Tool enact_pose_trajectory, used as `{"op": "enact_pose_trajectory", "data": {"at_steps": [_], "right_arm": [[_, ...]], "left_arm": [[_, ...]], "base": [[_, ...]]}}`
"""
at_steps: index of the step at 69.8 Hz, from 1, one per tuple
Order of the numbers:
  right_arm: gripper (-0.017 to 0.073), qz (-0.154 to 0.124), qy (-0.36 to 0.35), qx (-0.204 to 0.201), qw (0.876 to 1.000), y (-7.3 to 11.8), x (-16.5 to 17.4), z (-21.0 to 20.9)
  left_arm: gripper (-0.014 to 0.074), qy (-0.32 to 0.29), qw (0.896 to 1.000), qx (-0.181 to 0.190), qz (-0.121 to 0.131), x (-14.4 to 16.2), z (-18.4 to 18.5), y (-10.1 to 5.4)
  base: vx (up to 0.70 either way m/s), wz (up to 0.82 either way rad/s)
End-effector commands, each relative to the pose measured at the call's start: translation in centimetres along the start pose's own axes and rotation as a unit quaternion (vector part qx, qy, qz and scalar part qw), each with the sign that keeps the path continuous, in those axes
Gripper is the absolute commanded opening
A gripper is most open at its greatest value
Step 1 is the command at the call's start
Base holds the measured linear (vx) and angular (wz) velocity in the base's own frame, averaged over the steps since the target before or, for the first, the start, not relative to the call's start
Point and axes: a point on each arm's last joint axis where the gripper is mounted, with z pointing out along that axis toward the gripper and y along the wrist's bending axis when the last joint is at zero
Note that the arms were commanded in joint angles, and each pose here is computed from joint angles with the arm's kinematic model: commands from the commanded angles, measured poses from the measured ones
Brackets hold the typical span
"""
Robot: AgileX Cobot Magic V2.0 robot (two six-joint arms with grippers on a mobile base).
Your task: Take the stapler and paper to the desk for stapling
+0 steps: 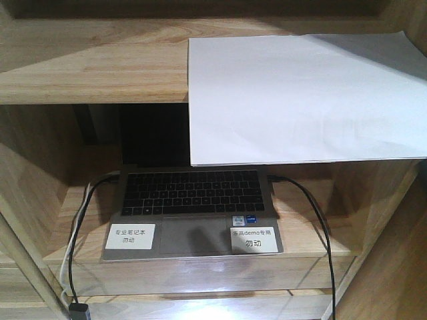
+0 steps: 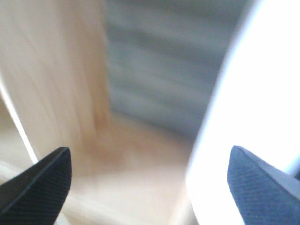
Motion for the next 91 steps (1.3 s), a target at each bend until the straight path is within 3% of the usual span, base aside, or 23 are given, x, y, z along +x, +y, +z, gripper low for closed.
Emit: {"op": "enact_pose_trajectory", "data": {"at_steps": [1,13,24,33,41,51,82,91], "right_arm": [[0.0621,0.003,0.044,-0.020,0.999,0.3,0.9,0.1],[0.0596,0.038,0.073,0.021,0.996,-2.2,1.9,-0.4],[0.0587,0.040,0.063,0.031,0.997,-4.1,2.1,-0.4],[0.0587,0.017,0.042,-0.010,0.999,-4.5,2.0,0.1],[0.0586,-0.020,0.015,-0.048,0.999,-4.5,1.8,0.8],[0.0586,-0.047,-0.015,-0.063,0.997,-5.0,1.5,1.9],[0.0586,-0.017,-0.044,-0.119,0.992,-6.6,1.7,4.3],[0.0586,-0.014,-0.041,-0.108,0.993,-7.0,1.8,4.6]], "left_arm": [[-0.0006,-0.062,0.998,-0.010,-0.003,-1.7,0.0,0.3],[-0.0006,-0.062,0.998,-0.010,-0.003,-1.7,0.0,0.3],[-0.0006,-0.062,0.998,-0.010,-0.003,-1.7,0.0,0.3],[-0.0006,-0.062,0.998,-0.010,-0.003,-1.7,0.0,0.3],[-0.0006,-0.062,0.998,-0.010,-0.003,-1.7,0.0,0.3],[-0.0006,-0.062,0.998,-0.010,-0.003,-1.7,0.0,0.3],[-0.0006,-0.062,0.998,-0.010,-0.003,-1.7,0.0,0.3],[-0.0006,-0.062,0.998,-0.010,-0.003,-1.7,0.0,0.3]], "base": [[0.00,0.00],[0.00,0.00],[0.00,0.00],[0.00,0.00],[0.00,0.00],[0.00,0.00],[0.00,0.00],[0.00,0.00]]}}
